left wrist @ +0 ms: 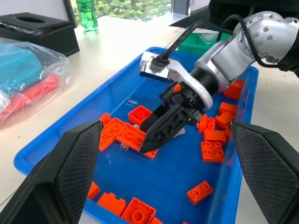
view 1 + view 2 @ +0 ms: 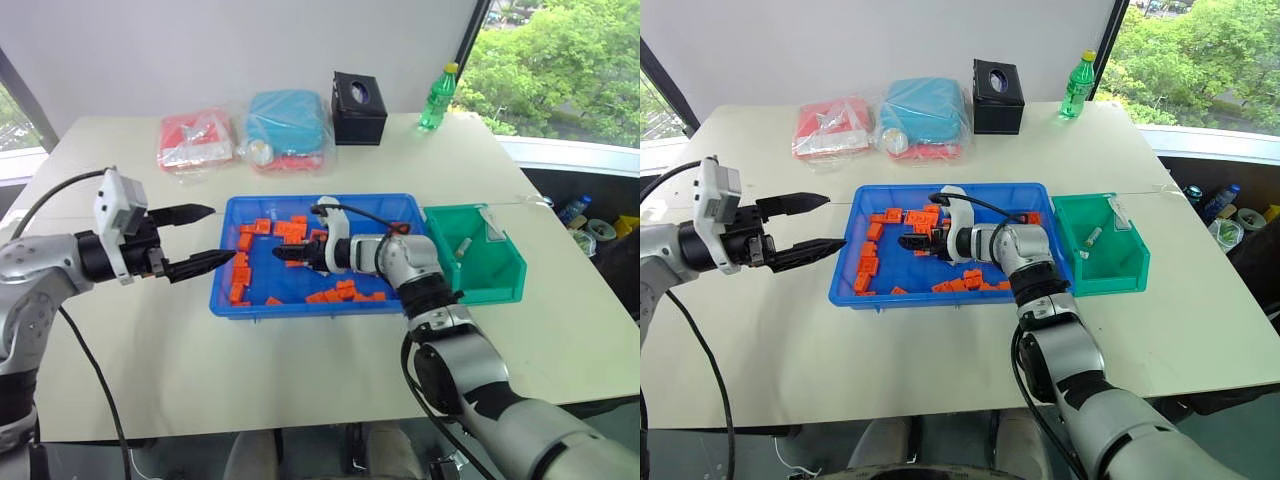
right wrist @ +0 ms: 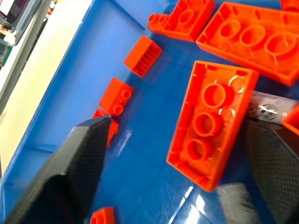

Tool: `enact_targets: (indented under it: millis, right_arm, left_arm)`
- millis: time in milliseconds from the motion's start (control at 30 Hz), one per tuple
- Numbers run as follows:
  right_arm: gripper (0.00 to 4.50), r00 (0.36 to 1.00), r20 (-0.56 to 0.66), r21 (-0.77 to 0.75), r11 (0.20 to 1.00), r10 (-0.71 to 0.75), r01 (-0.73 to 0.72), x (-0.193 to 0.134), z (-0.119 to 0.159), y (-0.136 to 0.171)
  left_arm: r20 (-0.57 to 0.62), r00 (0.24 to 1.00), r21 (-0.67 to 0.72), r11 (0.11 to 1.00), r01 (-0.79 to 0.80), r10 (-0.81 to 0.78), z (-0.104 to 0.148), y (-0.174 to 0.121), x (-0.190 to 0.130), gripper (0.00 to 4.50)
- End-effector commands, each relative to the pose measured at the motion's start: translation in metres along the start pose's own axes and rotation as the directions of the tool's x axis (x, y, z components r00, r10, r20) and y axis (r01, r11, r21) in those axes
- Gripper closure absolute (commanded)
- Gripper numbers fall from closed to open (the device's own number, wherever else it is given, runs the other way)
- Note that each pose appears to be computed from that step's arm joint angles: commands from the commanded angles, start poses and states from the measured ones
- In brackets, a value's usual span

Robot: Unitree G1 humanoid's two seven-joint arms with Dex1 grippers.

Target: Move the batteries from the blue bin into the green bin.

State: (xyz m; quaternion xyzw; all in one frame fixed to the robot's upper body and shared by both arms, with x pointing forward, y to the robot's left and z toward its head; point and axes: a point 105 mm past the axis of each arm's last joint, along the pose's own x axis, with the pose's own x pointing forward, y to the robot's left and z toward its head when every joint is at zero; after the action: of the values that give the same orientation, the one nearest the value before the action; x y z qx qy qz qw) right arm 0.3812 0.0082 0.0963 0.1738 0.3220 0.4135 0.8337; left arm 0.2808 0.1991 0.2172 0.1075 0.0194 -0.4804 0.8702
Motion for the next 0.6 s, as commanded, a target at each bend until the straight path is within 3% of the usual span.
enact_targets:
  millis: [33, 200, 367, 600]
  right_arm:
    - [1.97, 0.999, 0.032, -0.009, 0.999, 0.032, -0.032, 0.0, 0.011, 0.009]
    - [4.47, 0.998, 0.028, -0.027, 0.998, 0.061, -0.06, -0.002, 0.014, 0.021]
    - [4.47, 0.994, 0.026, -0.048, 0.994, 0.102, -0.101, 0.0, 0.016, 0.039]
    - [4.47, 0.996, 0.005, -0.201, 0.976, 0.088, -0.085, -0.005, 0.019, 0.046]
  left_arm:
    - [0.018, 1.0, 0.048, 0.999, -0.006, 0.005, 0.013, 0.0, -0.002, 0.0]
    - [0.022, 1.0, 0.05, 0.999, -0.012, 0.011, 0.013, 0.001, -0.002, 0.0]
    - [0.029, 0.999, 0.052, 0.999, -0.016, 0.015, 0.013, 0.003, 0.001, 0.0]
    - [0.035, 0.999, 0.056, 0.998, -0.021, 0.019, 0.014, 0.004, 0.002, 0.0]
